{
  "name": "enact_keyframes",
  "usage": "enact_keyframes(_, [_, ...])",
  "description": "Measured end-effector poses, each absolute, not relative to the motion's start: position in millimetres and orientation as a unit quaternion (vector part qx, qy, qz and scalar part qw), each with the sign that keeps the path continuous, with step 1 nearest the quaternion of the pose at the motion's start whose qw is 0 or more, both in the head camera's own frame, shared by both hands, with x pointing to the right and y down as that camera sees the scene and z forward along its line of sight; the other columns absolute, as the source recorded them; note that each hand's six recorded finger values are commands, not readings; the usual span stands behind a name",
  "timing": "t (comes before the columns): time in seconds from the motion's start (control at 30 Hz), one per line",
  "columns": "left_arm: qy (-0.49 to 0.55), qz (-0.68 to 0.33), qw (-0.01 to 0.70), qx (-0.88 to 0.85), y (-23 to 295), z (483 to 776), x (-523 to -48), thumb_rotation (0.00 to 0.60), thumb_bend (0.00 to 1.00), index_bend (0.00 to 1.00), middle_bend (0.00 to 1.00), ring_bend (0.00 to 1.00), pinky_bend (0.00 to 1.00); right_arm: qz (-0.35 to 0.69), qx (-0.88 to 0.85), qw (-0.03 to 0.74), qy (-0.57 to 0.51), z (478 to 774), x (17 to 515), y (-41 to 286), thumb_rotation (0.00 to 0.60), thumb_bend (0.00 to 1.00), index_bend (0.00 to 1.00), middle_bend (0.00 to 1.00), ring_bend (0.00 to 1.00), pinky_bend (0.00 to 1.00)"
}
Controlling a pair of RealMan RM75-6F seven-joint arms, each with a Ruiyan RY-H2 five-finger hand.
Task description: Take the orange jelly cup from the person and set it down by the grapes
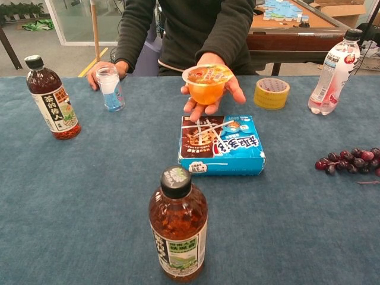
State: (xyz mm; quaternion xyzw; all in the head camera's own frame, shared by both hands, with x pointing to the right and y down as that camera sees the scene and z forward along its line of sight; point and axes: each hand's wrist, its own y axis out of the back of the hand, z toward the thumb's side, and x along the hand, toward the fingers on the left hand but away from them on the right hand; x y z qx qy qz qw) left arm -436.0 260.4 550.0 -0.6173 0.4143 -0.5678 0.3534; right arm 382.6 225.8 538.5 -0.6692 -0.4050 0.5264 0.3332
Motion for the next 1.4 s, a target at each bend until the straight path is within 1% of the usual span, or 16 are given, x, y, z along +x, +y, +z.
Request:
enact_keyframes(0.17, [0.415,-0.569,0.352,-0.617,261,550,-438,0.6,0.17,0.42,0.34,0.29,0.2,0.525,-0.688,0.326,-0.38,544,370,216,0.6,0.22,0.09,0.14,0.03,0.22])
enact_keyframes(0.27, [0.416,-0.567,0.353,-0.616,261,549,-438,0.6,0.17,0.42,0.34,0.29,0.2,0.517,-0.704,0.329,-0.36,547,354,203,0.6,0.22,0.09,0.15,0.03,0.22])
enact_keyframes(0.67, [0.42,-0.564,0.355,-0.616,262,545,-438,0.6,0.17,0.42,0.34,0.29,0.2,0.474,-0.759,0.341,-0.288,562,274,140,0.6,0.22,0.09,0.14,0.03,0.22])
enact_keyframes(0.9, [0.42,-0.564,0.356,-0.614,263,542,-439,0.6,0.17,0.42,0.34,0.29,0.2,0.455,-0.785,0.334,-0.257,574,222,105,0.6,0.22,0.09,0.14,0.03,0.22])
enact_keyframes(1.1, [0.42,-0.565,0.356,-0.615,263,542,-439,0.6,0.17,0.42,0.34,0.29,0.2,0.444,-0.796,0.339,-0.233,585,178,85,0.6,0.22,0.09,0.14,0.03,0.22])
enact_keyframes(1.4, [0.42,-0.569,0.353,-0.613,266,543,-441,0.6,0.17,0.42,0.34,0.29,0.2,0.451,-0.797,0.334,-0.224,613,136,64,0.6,0.22,0.09,0.14,0.03,0.22])
